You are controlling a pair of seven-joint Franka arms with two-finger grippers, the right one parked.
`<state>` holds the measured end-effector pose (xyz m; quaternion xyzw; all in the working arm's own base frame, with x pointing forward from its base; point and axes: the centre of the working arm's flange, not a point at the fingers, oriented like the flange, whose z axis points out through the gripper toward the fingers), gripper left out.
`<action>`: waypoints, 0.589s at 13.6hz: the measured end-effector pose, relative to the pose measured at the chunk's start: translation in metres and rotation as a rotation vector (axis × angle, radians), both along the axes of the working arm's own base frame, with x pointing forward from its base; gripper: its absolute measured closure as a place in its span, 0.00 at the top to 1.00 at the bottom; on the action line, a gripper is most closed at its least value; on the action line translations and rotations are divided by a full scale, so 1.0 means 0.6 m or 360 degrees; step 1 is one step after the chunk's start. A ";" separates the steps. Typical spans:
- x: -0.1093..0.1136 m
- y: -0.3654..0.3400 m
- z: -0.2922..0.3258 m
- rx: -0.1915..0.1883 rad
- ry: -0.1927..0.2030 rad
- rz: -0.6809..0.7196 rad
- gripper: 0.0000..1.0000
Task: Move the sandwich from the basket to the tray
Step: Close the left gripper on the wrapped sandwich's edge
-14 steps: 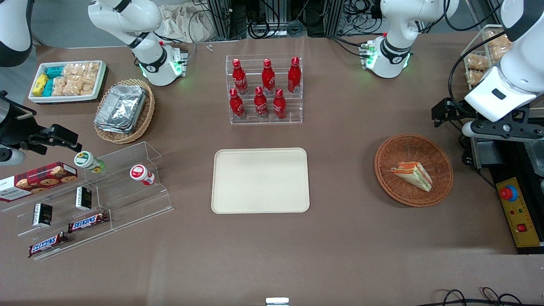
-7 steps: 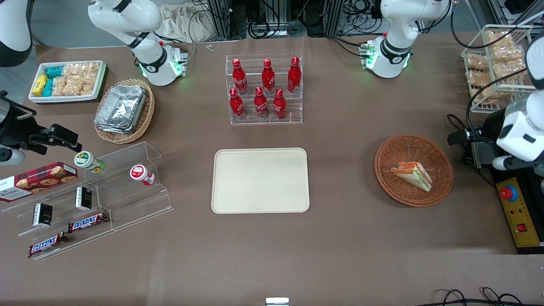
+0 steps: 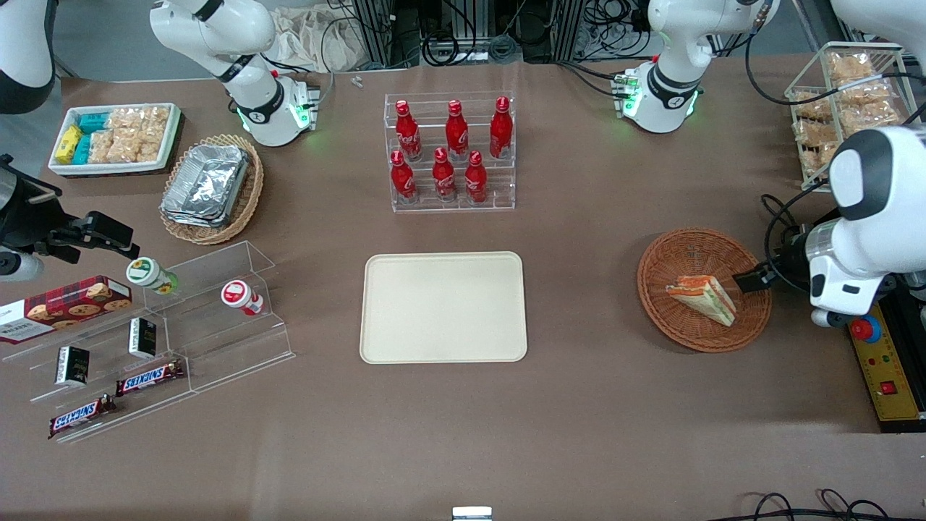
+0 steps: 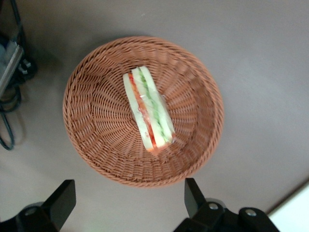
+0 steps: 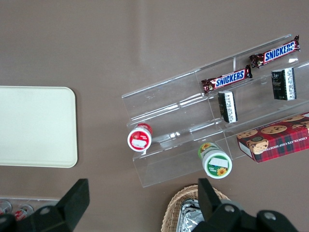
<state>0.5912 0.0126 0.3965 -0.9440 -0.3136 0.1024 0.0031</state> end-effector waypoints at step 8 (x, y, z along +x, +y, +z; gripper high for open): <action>-0.006 -0.004 -0.204 0.0094 0.0056 0.0478 1.00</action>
